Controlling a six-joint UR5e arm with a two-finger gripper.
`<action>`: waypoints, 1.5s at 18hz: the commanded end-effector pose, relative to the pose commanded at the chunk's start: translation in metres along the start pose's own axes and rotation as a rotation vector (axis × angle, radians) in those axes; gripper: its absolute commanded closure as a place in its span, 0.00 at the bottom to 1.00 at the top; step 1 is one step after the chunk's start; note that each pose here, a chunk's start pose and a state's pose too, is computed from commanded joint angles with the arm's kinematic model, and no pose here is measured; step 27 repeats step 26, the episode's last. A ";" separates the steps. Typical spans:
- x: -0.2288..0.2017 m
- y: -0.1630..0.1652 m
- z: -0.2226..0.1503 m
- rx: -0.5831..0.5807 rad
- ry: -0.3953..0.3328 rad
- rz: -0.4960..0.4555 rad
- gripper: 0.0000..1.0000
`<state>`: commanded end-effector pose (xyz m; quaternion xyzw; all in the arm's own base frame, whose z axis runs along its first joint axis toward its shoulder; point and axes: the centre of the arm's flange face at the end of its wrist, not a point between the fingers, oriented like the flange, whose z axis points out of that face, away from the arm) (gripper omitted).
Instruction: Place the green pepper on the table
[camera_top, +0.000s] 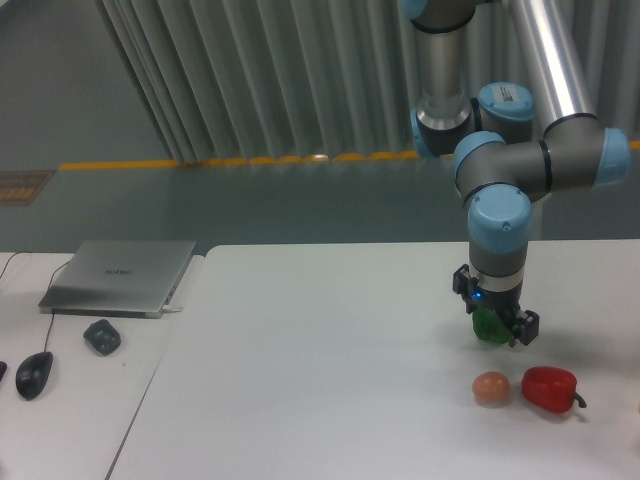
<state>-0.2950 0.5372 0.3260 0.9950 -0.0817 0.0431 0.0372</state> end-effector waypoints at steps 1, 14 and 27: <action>-0.004 -0.002 -0.010 0.018 -0.025 0.000 0.01; -0.101 0.054 -0.070 0.073 -0.243 0.217 0.00; -0.122 0.087 -0.073 0.073 -0.263 0.236 0.00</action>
